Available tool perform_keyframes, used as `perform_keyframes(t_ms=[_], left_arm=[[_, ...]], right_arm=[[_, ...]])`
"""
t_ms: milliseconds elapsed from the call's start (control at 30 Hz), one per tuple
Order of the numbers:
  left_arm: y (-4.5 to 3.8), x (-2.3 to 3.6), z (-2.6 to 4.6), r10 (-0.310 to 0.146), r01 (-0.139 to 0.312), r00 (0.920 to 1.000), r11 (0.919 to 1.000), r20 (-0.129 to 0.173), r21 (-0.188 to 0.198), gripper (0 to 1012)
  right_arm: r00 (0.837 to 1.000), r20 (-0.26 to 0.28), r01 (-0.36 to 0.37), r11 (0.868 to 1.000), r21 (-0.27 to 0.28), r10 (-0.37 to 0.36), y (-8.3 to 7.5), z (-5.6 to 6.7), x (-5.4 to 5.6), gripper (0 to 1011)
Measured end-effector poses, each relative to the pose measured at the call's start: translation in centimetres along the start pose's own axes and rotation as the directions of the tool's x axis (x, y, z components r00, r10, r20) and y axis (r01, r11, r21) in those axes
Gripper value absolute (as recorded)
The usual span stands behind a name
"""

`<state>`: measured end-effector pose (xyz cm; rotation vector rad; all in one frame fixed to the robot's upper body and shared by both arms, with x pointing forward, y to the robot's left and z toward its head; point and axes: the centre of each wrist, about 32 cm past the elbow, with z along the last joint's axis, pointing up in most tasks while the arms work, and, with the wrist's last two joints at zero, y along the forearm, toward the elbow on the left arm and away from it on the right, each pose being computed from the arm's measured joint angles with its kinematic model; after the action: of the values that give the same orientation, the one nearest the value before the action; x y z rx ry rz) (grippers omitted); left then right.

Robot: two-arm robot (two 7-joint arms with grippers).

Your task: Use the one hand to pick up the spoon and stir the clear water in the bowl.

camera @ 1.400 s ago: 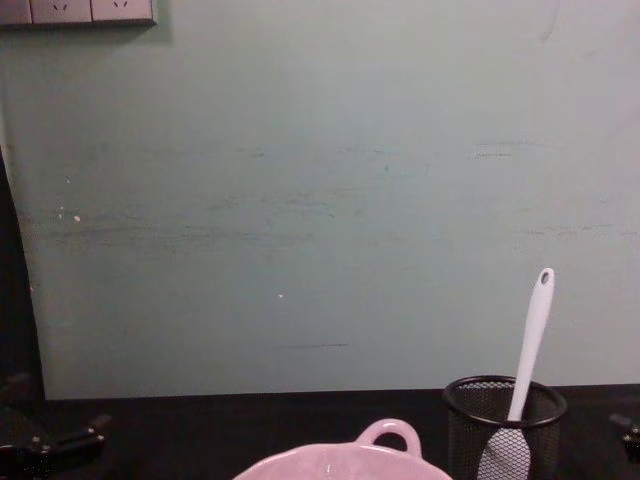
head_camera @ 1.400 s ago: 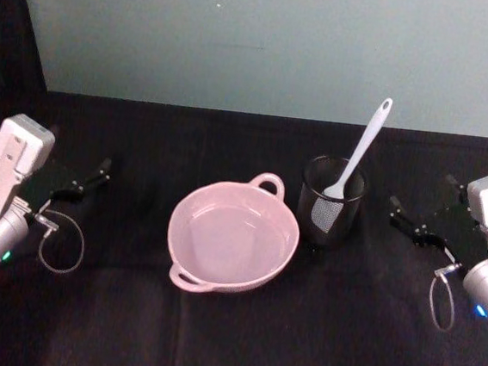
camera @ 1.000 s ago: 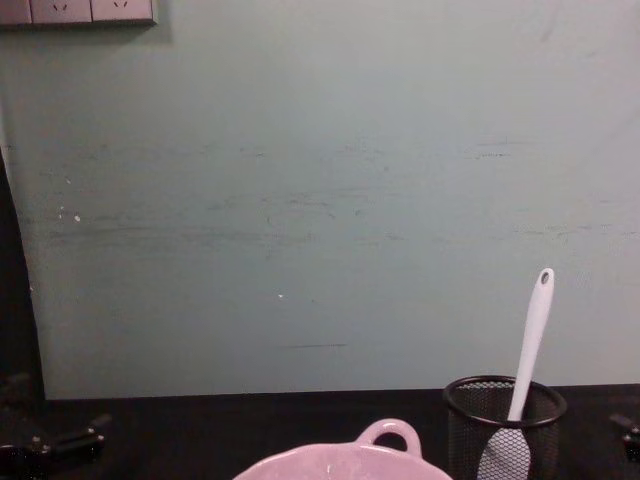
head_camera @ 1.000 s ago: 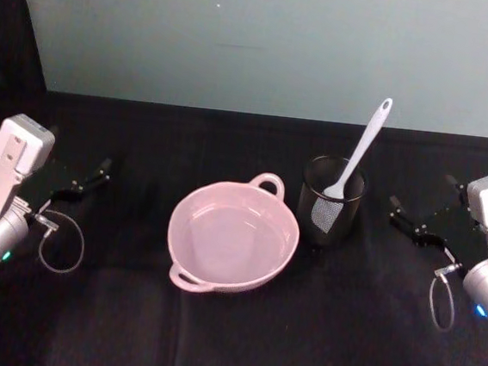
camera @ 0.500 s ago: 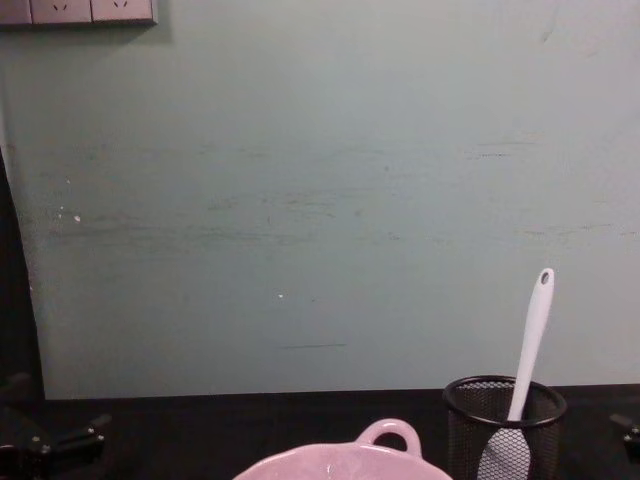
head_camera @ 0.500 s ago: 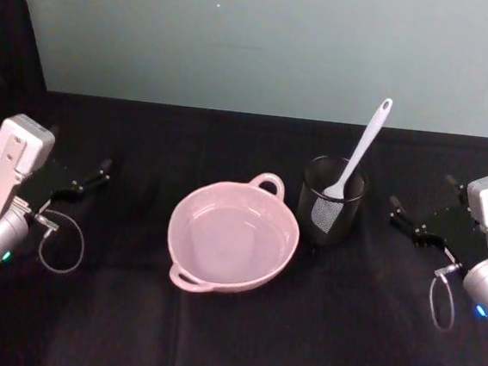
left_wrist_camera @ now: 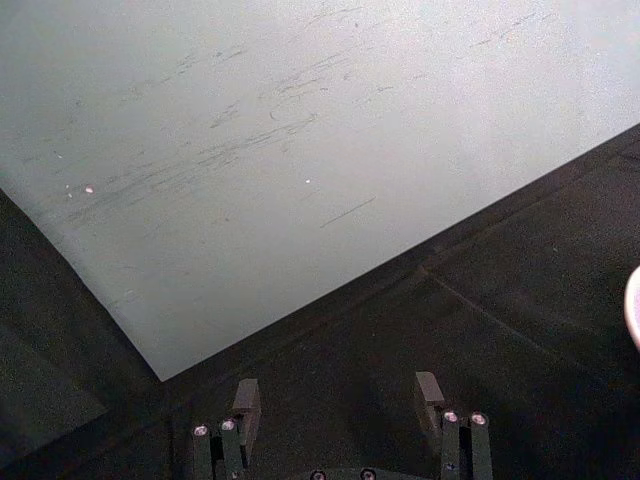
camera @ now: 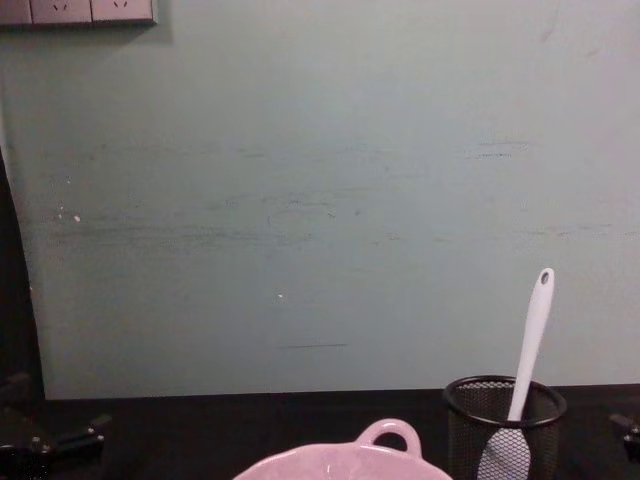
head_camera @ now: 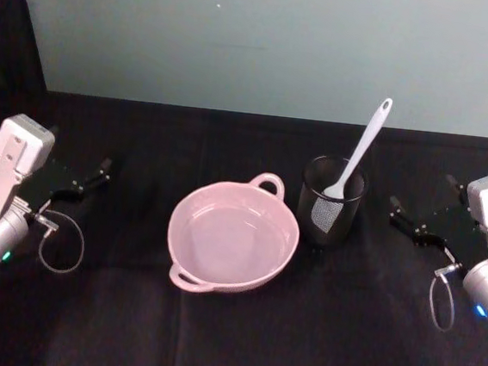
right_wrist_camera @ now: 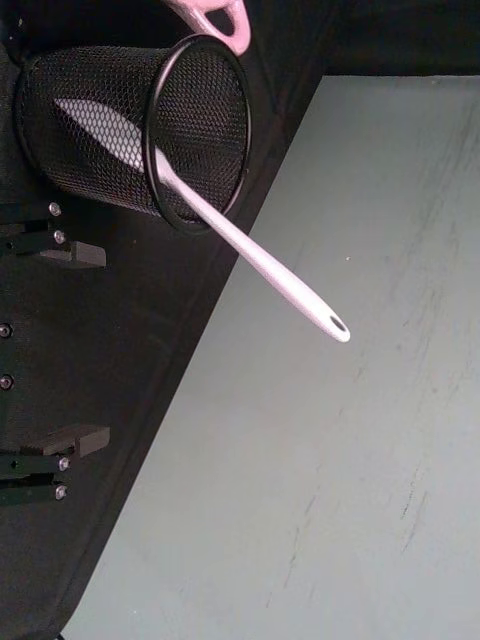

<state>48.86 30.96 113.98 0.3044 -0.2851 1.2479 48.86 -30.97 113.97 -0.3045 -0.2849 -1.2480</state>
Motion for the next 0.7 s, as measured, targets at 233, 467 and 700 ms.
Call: perform_keyframes(t_ms=[233, 467, 700], left_arm=[[0.0, 0.0, 0.0, 0.0, 0.0, 1.0, 1.0, 0.0, 0.0, 1011], [0.0, 0.0, 0.0, 0.0, 0.0, 1.0, 1.0, 0.0, 0.0, 1011], [0.0, 0.0, 0.0, 0.0, 0.0, 1.0, 1.0, 0.0, 0.0, 1011]], right_arm=[[1.0, 0.008, 0.01, 0.999, 0.043, -0.011, -1.1, 0.3, 0.1, 1003], [0.997, -0.075, -0.019, 0.998, 0.065, 0.024, -2.1, 1.3, 1.2, 1002], [0.961, -0.251, -0.11, 0.993, 0.04, 0.117, -2.0, 2.5, 2.8, 1003]])
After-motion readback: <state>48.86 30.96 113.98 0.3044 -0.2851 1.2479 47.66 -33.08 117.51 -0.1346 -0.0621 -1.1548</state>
